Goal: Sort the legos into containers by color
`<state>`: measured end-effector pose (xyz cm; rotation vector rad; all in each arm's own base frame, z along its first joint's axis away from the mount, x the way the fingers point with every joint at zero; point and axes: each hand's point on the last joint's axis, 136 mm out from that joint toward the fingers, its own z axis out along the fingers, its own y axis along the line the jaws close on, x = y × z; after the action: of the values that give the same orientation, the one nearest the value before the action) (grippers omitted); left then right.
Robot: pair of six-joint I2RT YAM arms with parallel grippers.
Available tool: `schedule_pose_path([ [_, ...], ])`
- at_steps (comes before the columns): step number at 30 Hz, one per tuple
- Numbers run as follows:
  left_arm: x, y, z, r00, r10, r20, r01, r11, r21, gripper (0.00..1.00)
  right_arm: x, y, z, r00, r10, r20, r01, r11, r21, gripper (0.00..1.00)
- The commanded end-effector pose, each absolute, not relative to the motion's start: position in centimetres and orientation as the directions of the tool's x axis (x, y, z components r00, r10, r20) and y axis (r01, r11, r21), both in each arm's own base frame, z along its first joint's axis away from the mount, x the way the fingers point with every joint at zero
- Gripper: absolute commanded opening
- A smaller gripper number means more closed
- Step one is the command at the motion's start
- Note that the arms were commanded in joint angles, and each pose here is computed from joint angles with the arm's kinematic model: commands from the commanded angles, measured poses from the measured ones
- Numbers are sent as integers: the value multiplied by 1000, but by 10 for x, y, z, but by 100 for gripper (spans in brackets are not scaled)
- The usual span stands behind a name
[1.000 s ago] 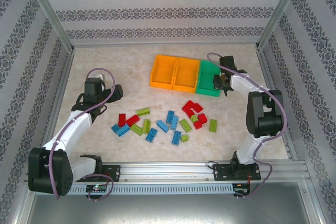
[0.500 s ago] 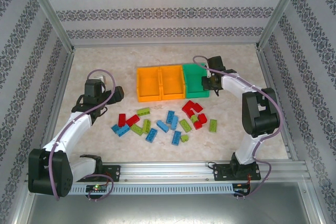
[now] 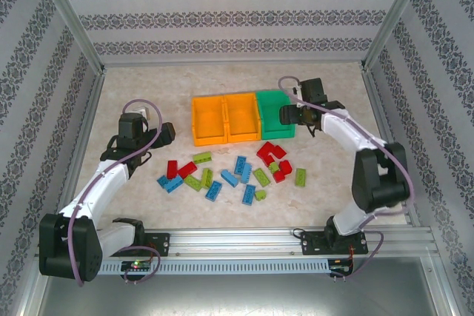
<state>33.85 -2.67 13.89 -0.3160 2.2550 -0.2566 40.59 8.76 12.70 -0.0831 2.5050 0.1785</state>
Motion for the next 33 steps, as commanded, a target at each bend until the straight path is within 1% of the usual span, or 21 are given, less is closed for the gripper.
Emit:
schedule_pose_path([
  [1, 334, -37, 137, -638, -307, -706, -114, 944, -309, 100, 371, 100, 126, -836, -52, -547, -171, 971, 169, 83],
  [6, 334, -48, 136, -648, -295, -702, -82, 944, -321, 100, 315, 104, 102, -911, -35, -411, -137, 966, 220, 77],
  [11, 335, -58, 136, -655, -275, -703, -48, 944, -325, 100, 270, 119, 82, -933, -60, -356, -149, 962, 229, 73],
  [14, 336, -63, 137, -662, -268, -700, -33, 943, -330, 100, 254, 123, 72, -942, -65, -328, -143, 965, 219, 69],
  [19, 336, -69, 137, -668, -258, -698, -16, 943, -333, 100, 246, 127, 63, -946, -81, -314, -150, 967, 204, 65],
  [25, 334, -72, 137, -672, -258, -694, -18, 943, -334, 100, 248, 127, 53, -959, -88, -271, -137, 976, 167, 59],
  [33, 332, -73, 139, -671, -253, -696, -15, 944, -329, 100, 252, 127, 47, -965, -119, -232, -148, 983, 109, 57],
])
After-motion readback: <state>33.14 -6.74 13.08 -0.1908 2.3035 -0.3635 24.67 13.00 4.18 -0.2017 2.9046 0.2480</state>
